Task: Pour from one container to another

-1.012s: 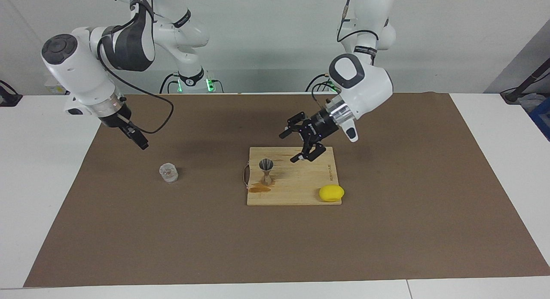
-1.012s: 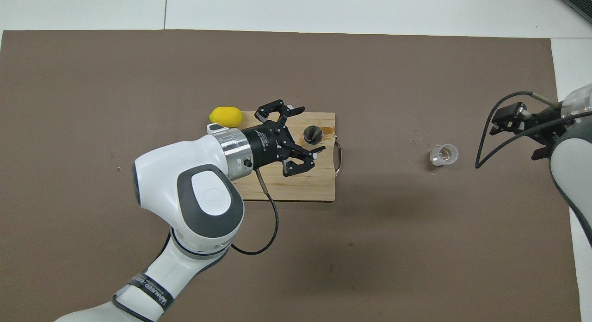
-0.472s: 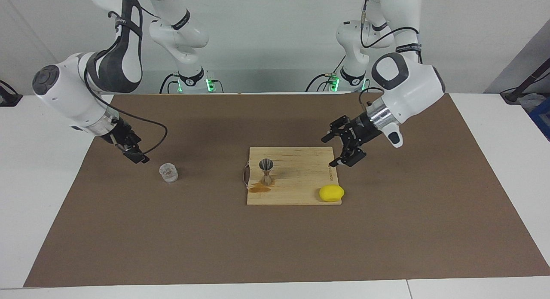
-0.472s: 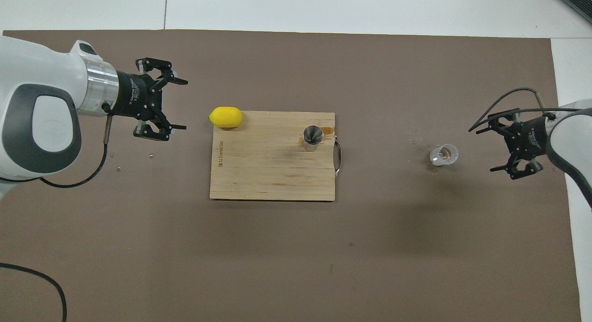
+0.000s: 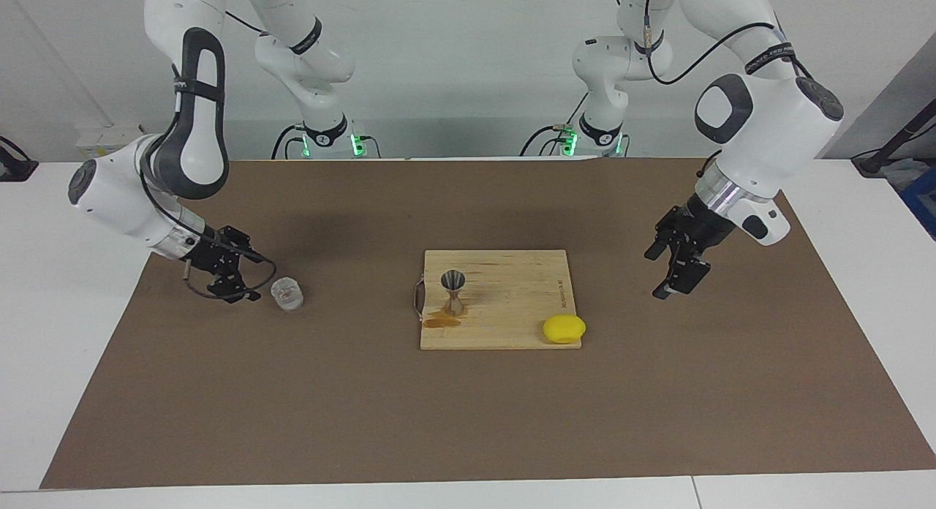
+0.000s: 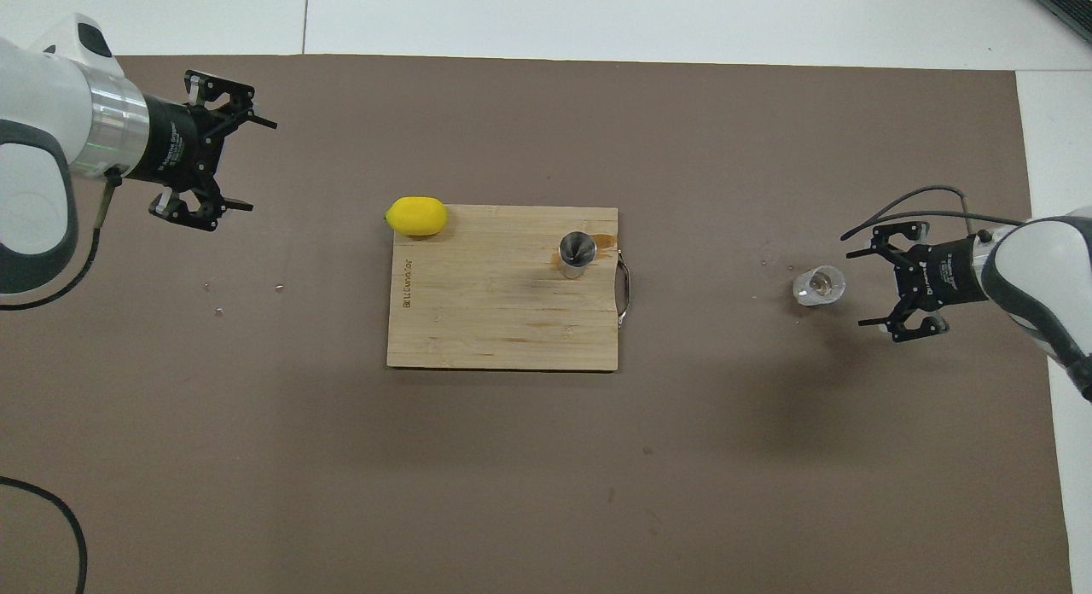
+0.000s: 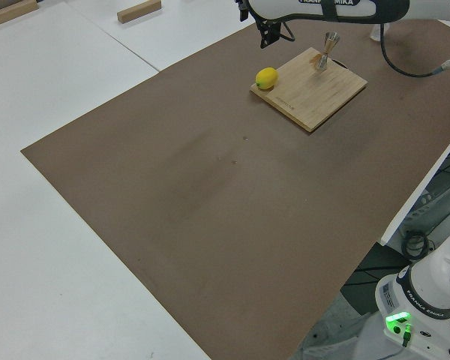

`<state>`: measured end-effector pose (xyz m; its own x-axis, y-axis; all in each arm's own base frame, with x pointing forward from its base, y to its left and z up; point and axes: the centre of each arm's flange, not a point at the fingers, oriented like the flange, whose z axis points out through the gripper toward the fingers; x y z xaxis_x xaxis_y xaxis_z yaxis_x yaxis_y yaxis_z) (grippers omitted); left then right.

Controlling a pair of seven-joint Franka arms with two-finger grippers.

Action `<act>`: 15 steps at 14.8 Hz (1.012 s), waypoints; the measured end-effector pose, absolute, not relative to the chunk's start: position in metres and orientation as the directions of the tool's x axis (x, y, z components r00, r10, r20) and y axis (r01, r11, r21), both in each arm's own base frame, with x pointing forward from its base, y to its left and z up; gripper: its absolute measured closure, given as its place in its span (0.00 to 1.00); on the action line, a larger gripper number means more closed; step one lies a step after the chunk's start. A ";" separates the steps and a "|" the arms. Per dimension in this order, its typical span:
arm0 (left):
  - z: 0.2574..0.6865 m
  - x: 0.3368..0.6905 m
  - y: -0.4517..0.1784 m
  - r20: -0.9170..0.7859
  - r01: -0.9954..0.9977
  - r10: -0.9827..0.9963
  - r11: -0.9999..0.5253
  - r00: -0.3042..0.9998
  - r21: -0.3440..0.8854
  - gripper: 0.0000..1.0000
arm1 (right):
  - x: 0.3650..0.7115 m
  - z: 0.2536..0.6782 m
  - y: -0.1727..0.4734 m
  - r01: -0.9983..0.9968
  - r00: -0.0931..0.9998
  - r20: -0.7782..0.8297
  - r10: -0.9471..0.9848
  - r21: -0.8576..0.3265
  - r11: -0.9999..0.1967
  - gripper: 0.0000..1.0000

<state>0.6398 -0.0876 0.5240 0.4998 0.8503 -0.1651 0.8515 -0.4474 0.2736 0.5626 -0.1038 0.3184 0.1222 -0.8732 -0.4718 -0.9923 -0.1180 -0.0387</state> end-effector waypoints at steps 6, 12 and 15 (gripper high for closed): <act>0.540 0.641 -0.054 0.003 0.552 0.569 -0.799 0.822 0.238 0.00 | 0.552 0.268 -0.129 -0.992 0.121 -0.546 -0.829 -0.045 -0.115 0.00; 0.575 0.623 -0.044 0.095 0.106 0.115 -0.990 0.989 0.097 0.00 | 0.553 0.257 -0.129 -0.996 0.084 -0.597 -0.798 -0.057 -0.062 0.00; 0.597 0.598 -0.044 0.098 0.013 0.019 -0.998 0.995 0.062 0.00 | 0.555 0.257 -0.120 -0.996 0.090 -0.605 -0.791 -0.059 -0.068 0.00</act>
<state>0.5978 -0.0436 0.5965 0.9950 0.0192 0.0983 0.0131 -0.9980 0.0622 0.5554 -0.1197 0.2567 0.0904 -0.7913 -0.6047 -0.9959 -0.0683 -0.0595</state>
